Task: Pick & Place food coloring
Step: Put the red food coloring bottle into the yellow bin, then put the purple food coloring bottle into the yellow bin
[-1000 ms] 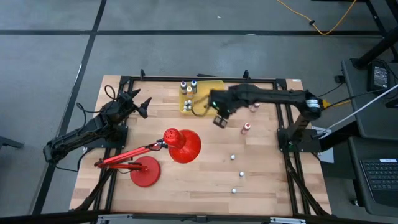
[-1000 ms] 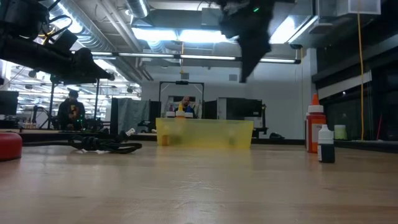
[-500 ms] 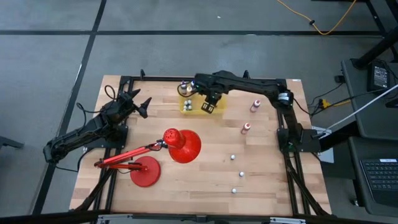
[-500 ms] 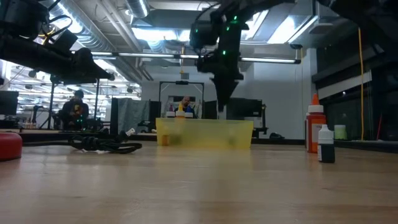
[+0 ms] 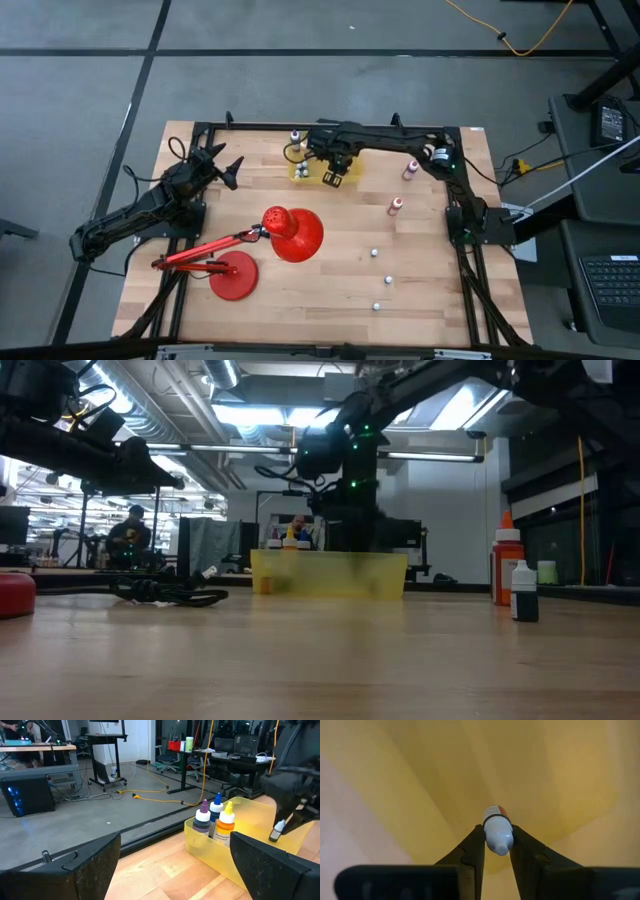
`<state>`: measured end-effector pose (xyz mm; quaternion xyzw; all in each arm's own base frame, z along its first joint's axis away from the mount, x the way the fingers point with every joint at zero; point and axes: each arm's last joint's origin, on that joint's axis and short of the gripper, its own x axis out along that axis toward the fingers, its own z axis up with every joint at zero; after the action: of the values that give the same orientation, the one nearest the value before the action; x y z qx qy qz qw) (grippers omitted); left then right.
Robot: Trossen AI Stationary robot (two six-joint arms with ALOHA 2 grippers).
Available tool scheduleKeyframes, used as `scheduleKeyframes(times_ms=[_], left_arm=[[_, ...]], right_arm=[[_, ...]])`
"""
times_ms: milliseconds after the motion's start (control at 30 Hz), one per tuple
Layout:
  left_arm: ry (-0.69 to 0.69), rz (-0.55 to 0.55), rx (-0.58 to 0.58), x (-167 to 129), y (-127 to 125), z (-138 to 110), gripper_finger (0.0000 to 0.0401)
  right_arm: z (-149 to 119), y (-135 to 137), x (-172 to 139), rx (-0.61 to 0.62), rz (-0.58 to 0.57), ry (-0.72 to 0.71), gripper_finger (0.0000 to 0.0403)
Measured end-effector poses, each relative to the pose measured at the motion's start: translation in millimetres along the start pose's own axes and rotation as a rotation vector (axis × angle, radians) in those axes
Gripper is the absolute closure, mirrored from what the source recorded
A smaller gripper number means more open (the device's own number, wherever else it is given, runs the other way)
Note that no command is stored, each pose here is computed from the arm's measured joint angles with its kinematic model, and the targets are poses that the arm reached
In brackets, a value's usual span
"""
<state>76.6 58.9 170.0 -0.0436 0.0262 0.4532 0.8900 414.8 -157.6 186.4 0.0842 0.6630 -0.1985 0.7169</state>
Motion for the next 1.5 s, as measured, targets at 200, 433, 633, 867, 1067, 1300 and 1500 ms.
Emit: scheduleKeyframes(times_ms=[200,433,633,867,1067,1300,1500], left_arm=[[0.0,0.0,0.0,0.0,0.0,0.0,0.0037],[0.0,0.0,0.0,0.0,0.0,0.0,0.0036],[0.0,0.0,0.0,0.0,0.0,0.0,0.0038],[0.0,0.0,0.0,0.0,0.0,0.0,0.0037],[0.0,0.0,0.0,0.0,0.0,0.0,0.0036],[0.0,0.0,0.0,0.0,0.0,0.0,0.0038],[0.0,0.001,0.0,0.0,0.0,0.0,0.0036]], right_arm=[[-1.8,-5.7,12.4,0.018,0.013,-0.004,0.0322],[-4.7,-7.3,19.7,-0.004,0.011,0.006,0.0322],[-3.1,-7.4,19.6,-0.024,0.01,-0.011,0.0311],[-2.9,-10.4,20.0,-0.017,0.007,-0.012,0.0267],[-2.8,-13.9,15.6,-0.011,0.005,-0.017,0.0247],[-2.0,-22.4,-22.4,0.013,0.003,-0.079,0.0226],[-16.2,-24.0,-70.5,0.109,-0.022,-0.163,0.0193]])
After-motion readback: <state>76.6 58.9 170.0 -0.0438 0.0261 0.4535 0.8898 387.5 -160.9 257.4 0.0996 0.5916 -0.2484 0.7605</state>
